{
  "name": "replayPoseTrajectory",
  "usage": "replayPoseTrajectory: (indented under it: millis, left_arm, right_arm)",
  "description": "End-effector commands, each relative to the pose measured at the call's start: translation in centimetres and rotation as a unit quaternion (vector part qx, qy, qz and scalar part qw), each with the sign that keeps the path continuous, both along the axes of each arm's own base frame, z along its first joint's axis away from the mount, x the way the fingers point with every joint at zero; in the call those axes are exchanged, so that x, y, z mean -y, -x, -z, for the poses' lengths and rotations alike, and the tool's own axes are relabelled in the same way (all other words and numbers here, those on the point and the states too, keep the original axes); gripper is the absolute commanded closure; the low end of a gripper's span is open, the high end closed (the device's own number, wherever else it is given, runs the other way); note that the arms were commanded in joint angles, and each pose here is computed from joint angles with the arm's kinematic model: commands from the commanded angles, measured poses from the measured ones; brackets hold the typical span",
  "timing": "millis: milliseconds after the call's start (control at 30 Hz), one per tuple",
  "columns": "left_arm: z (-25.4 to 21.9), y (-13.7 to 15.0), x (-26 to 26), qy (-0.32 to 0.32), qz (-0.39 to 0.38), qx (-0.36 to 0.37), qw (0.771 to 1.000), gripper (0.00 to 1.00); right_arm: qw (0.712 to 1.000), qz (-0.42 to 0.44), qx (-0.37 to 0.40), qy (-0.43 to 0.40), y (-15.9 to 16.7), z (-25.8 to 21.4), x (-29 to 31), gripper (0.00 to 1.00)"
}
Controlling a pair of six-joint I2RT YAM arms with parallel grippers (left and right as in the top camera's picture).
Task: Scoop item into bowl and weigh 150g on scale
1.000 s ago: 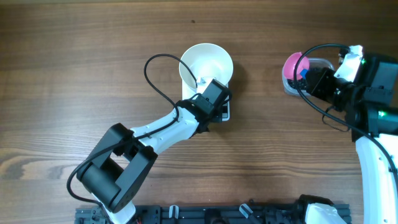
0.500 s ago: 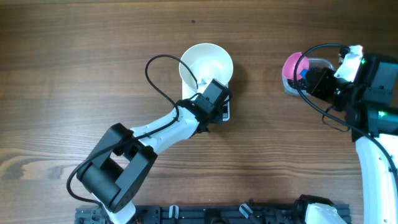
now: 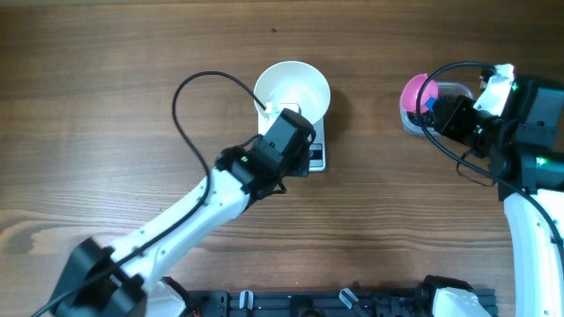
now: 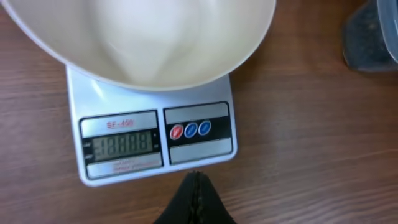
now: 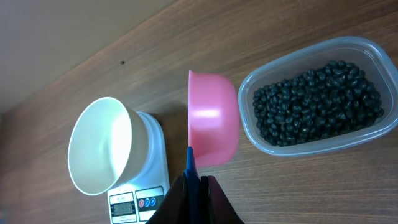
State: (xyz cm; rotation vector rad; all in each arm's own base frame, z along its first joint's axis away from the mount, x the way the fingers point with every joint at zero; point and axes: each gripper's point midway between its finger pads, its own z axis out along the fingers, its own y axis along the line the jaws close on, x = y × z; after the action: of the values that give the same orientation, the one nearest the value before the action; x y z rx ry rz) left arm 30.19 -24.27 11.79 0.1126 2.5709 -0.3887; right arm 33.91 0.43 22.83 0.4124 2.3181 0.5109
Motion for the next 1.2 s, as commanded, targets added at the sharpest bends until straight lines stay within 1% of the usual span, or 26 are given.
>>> replayPoseTrajectory:
  millis: [0,100,300,367,500,600,700,767,800,867,900,967,1100,1167]
  left_arm:
    - [-1.6,0.5,-0.9,0.006,-0.001,0.006,1.0,0.96]
    - [-2.2,-0.1,-2.2,0.013,-0.018,0.006,1.0,0.96]
    - [-2.6,-1.9,-5.1,0.072,-0.04,-0.028,0.996,0.96]
    - [-2.6,-2.9,-6.8,0.079,-0.066,-0.03,0.994,0.96]
    - [-2.8,-4.6,-10.0,0.088,-0.112,-0.024,0.99,0.96]
    - [-3.0,-5.2,-10.9,0.099,-0.123,-0.021,0.987,0.96]
    - [-3.4,-4.9,-10.3,0.121,-0.068,-0.025,0.99,0.96]
    - [-3.6,-4.8,-10.2,0.123,-0.027,-0.017,0.992,0.96]
    - [-3.7,-4.8,-10.4,0.113,-0.006,-0.007,0.994,0.96]
    - [-3.6,-4.9,-10.5,0.064,0.069,0.031,0.995,0.96]
    - [-3.4,-4.8,-10.5,0.027,0.127,0.054,0.99,0.96]
    - [-2.8,-4.6,-10.6,-0.012,0.186,0.072,0.98,0.96]
    - [-1.5,-4.7,-10.9,-0.046,0.231,0.076,0.969,0.96]
    - [-1.3,-5.0,-11.2,-0.063,0.237,0.082,0.966,0.96]
  right_arm:
    - [1.0,-0.002,0.01,0.013,-0.4,-0.6,0.3,0.96]
    - [1.0,-0.006,0.01,0.016,-0.3,-0.6,0.3,0.96]
    - [1.0,-0.006,0.009,0.026,-0.3,-0.5,0.5,0.96]
    - [0.999,-0.013,0.012,0.037,-0.3,-0.4,0.6,0.96]
    - [0.998,0.001,0.008,0.062,-0.3,-0.2,1.5,0.96]
    - [0.998,-0.002,0.007,0.065,-0.2,-0.1,1.5,0.96]
    - [0.998,-0.003,-0.002,0.064,0.1,0.2,1.5,0.96]
    - [0.998,-0.001,-0.011,0.067,0.4,0.5,1.6,0.96]
    - [0.997,0.002,-0.016,0.071,0.5,0.7,1.8,0.96]
    - [0.997,-0.004,-0.025,0.077,0.9,1.0,1.8,0.96]
    - [0.997,-0.005,-0.028,0.076,1.0,1.1,1.7,0.96]
    - [0.997,-0.004,-0.029,0.076,1.0,1.1,1.7,0.96]
    - [0.997,-0.005,-0.032,0.076,1.1,1.3,1.7,0.96]
    - [0.997,-0.005,-0.032,0.076,1.1,1.2,1.7,0.96]
